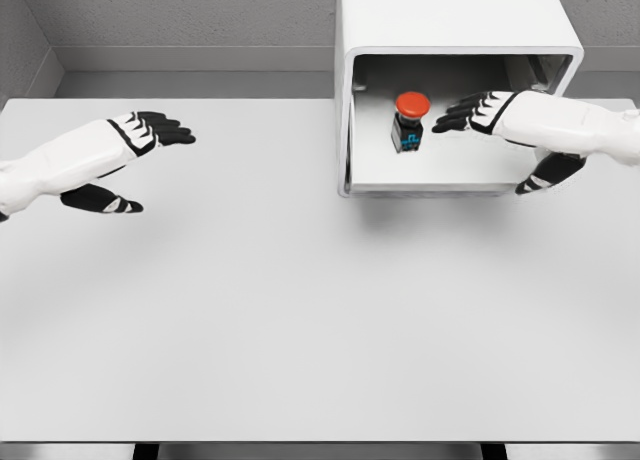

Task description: Slide open multi-storey tabletop storage cabinets and put open load switch and slide close multi-storey tabletop storage cabinets

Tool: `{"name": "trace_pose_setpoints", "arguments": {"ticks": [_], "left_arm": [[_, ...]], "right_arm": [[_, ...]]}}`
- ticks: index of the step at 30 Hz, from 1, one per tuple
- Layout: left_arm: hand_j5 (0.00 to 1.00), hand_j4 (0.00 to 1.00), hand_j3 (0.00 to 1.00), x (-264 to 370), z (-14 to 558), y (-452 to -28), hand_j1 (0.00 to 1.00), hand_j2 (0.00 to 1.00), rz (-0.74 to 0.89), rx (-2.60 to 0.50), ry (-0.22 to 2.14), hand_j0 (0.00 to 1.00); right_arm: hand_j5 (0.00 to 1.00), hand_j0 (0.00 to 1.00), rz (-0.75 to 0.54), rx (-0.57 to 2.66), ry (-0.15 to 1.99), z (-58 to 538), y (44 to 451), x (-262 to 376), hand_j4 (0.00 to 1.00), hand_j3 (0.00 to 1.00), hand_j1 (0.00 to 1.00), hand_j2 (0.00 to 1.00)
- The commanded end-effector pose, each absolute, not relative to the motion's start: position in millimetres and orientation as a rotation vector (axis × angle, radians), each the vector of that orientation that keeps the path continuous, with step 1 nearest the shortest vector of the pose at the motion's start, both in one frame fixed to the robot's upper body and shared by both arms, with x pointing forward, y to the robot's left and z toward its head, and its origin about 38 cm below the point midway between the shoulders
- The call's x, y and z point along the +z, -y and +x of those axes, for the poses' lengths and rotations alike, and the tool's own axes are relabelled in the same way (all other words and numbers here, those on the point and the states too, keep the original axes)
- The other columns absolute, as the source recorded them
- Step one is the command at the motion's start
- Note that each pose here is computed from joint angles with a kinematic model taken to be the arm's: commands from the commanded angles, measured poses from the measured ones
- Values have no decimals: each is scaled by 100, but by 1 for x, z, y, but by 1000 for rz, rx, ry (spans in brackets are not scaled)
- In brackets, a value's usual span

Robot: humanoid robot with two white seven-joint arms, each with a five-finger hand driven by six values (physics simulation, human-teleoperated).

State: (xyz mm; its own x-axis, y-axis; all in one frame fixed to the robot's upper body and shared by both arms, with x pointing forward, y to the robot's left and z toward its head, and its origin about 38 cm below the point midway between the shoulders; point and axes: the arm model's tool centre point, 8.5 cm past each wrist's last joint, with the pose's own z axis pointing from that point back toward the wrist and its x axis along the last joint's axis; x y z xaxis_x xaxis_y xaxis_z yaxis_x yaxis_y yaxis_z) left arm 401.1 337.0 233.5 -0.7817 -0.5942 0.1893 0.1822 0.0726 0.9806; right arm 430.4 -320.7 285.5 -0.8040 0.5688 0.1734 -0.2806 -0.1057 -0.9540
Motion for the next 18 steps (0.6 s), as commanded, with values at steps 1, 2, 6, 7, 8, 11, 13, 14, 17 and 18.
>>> {"name": "trace_pose_setpoints", "arguments": {"ticks": [1,2,6,7,8,11,13,14,17,18], "left_arm": [[100,100,100,236,403,-340,100,100,422,-1761,1789,100],[100,100,100,234,403,-339,100,100,419,-1760,1790,100],[100,100,100,233,404,-336,100,100,410,-1759,1796,100],[100,100,100,234,404,-336,100,100,412,-1759,1797,100],[100,100,100,234,404,-336,100,100,412,-1759,1797,100],[100,100,100,232,403,-335,100,100,406,-1760,1796,100],[100,100,100,225,401,-333,100,100,396,-1777,1783,100],[100,100,100,220,400,-330,100,100,405,-1812,1770,100],[100,100,100,211,396,-331,100,100,393,-1821,1750,100],[100,100,100,210,395,-332,100,100,390,-1818,1748,100]], "right_arm": [[100,100,-301,1906,1579,443,326,272,100,100,100,100],[100,100,-301,1892,1575,447,328,270,100,100,100,100],[100,100,-279,1899,1586,447,319,266,100,100,100,100],[100,100,-279,1901,1588,446,318,266,100,100,100,100],[100,100,-280,1901,1588,446,319,266,100,100,100,100],[100,100,-281,1918,1608,442,314,273,100,100,100,100],[100,100,-290,1956,1620,432,313,283,100,100,100,100],[100,100,-273,1968,1614,420,319,288,100,100,100,100],[100,100,-256,1972,1469,376,373,306,100,100,100,100],[100,100,-240,1962,1386,364,391,303,100,100,100,100]]}}
